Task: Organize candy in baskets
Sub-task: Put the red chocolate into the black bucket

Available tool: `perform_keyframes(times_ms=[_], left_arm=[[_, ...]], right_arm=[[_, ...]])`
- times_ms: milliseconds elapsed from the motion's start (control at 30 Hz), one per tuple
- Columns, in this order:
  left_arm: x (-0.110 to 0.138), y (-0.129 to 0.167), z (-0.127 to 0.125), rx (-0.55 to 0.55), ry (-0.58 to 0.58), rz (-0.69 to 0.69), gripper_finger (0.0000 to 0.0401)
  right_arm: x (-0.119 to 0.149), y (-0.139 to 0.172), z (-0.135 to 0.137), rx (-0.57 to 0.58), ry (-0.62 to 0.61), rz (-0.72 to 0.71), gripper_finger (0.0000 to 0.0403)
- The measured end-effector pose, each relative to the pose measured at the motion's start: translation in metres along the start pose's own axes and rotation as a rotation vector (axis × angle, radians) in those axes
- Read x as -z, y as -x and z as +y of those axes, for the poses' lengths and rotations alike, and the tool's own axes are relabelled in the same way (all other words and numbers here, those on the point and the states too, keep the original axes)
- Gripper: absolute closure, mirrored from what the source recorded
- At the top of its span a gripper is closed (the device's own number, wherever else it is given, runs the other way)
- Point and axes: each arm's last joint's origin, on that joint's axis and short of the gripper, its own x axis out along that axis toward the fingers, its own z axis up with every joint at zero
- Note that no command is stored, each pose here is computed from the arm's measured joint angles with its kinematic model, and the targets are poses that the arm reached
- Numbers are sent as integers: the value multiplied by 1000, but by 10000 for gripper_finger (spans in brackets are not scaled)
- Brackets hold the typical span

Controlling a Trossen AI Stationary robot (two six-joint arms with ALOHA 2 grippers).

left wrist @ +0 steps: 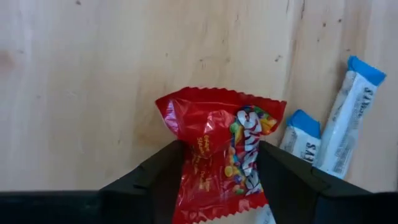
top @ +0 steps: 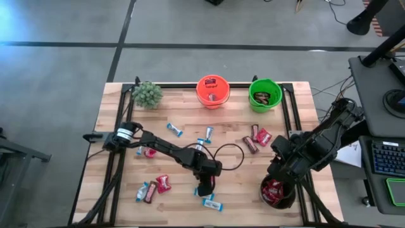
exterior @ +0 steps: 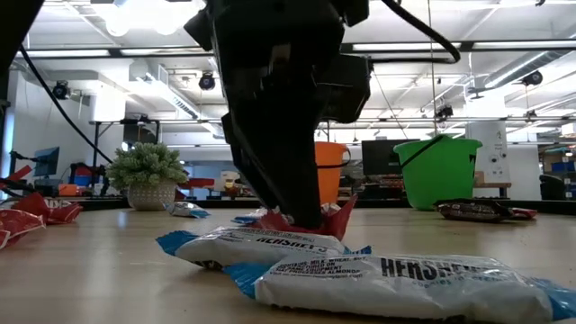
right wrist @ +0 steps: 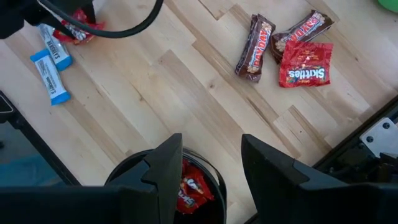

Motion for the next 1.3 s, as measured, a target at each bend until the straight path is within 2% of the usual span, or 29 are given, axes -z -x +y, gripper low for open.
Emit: perform_keyframes(times_ms=[133, 333, 400, 633, 833, 1100, 1300], left_arm=[[0, 1, 0, -20, -25, 3, 260], [2, 4, 2, -42, -58, 19, 371], [2, 5, 1, -43, -70, 18, 391], [1, 15, -1, -46, -93, 14, 398], [-9, 34, -9, -70, -156, 30, 400], [-24, 82, -18, -271, -285, 101, 401], [-39, 123, -20, -320, -318, 93, 401]], right_arm=[[0, 0, 0, -1, 0, 0, 248], [0, 0, 1, -7, -2, -1, 248], [0, 0, 1, -10, -3, -1, 248], [0, 0, 1, -14, -4, -2, 248], [0, 0, 2, -17, 1, -3, 248], [0, 0, 2, -24, 4, 14, 248], [0, 0, 2, -25, 4, 13, 248]])
